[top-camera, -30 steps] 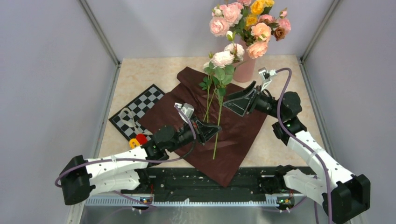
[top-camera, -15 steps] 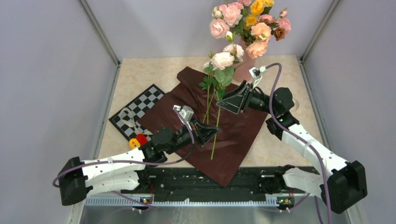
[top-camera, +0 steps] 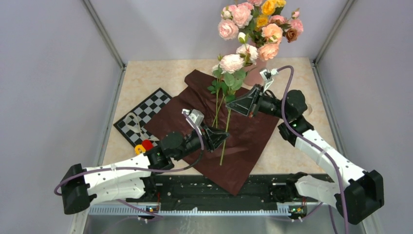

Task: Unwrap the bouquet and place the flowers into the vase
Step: Pick up the fake flower from the wrapping paper.

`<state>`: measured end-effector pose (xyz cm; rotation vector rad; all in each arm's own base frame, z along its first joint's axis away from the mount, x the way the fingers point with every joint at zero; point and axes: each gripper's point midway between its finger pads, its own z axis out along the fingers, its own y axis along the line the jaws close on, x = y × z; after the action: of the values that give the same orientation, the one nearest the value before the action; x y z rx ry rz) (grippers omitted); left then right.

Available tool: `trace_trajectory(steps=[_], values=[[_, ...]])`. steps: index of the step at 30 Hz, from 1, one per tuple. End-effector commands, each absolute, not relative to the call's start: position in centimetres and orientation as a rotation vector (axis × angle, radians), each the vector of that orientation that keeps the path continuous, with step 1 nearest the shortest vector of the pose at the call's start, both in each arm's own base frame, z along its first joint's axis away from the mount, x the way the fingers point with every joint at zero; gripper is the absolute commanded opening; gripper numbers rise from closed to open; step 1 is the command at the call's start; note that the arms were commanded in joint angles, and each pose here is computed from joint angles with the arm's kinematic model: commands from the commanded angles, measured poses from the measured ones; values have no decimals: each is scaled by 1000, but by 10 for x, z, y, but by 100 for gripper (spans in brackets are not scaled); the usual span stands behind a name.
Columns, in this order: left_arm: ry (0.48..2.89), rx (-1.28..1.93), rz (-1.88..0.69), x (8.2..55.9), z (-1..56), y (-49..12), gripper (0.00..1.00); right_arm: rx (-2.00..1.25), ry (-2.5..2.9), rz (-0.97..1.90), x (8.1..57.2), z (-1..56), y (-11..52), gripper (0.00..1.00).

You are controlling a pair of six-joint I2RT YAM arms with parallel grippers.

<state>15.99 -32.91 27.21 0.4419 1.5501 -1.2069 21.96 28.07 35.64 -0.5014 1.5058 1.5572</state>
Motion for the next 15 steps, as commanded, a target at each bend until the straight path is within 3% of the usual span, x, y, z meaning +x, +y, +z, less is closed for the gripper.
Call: trace_trajectory(steps=[1, 4, 7, 11, 15], values=[[1566, 376, -1089, 179, 283, -320, 47, -587, 1355, 1413, 204, 407, 271, 0], [1619, 363, -994, 189, 277, -313, 76, -601, 1327, 1269, 201, 423, 256, 0], [1651, 381, -922, 195, 277, -306, 95, -593, 1295, 1160, 195, 442, 239, 0], [1691, 383, -872, 207, 279, -295, 99, -588, 1281, 1059, 186, 462, 222, 0], [1806, 422, -749, 230, 264, -274, 99, -424, 1357, 837, 215, 478, 190, 0]])
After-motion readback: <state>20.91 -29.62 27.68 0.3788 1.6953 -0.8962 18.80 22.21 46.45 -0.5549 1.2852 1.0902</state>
